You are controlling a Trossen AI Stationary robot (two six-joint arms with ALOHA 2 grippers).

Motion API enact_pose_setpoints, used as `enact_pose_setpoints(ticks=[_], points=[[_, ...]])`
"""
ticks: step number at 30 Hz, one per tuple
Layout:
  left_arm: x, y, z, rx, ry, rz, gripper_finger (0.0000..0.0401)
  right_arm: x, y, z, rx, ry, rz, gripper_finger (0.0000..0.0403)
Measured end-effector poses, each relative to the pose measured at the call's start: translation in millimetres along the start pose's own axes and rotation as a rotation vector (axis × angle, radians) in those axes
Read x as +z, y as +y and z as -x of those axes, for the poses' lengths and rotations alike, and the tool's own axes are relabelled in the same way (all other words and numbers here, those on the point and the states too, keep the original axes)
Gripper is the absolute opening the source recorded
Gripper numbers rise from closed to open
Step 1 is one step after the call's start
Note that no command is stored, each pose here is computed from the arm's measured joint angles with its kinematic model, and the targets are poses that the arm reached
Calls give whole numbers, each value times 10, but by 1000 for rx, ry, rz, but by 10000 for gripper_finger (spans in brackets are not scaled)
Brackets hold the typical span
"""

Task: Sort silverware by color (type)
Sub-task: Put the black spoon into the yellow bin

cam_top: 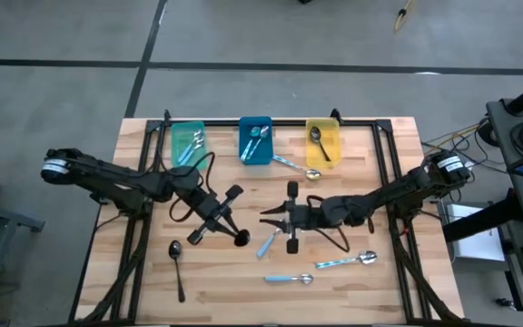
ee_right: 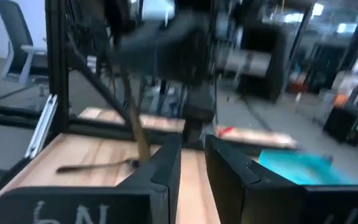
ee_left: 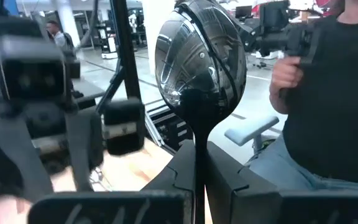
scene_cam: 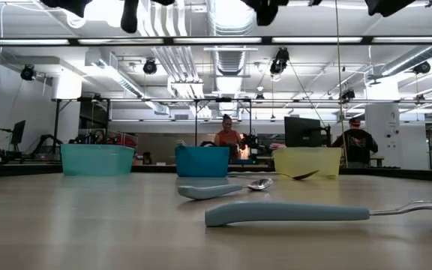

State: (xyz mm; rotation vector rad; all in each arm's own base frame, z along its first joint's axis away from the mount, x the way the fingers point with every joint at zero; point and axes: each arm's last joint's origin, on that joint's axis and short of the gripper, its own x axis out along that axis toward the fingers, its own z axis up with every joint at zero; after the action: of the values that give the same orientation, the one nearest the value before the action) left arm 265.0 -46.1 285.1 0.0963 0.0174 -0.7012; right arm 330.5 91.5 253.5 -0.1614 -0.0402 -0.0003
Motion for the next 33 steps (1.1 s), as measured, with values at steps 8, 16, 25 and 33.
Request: enact_pose_setpoints(ticks=[8, 16, 25, 33], points=[[-97, 62, 34, 207, 48, -19, 0, 79, -14, 3, -15, -78, 78, 63], [-93, 92, 66, 264, 52, -24, 0, 80, -14, 3, -15, -79, 80, 89], [-6, 161, 216, 320, 28, -40, 0, 159, -31, 13, -35, -158, 66, 200], [-59, 254, 185, 450, 31, -42, 0, 188, -205, -17, -96, -206, 54, 237]])
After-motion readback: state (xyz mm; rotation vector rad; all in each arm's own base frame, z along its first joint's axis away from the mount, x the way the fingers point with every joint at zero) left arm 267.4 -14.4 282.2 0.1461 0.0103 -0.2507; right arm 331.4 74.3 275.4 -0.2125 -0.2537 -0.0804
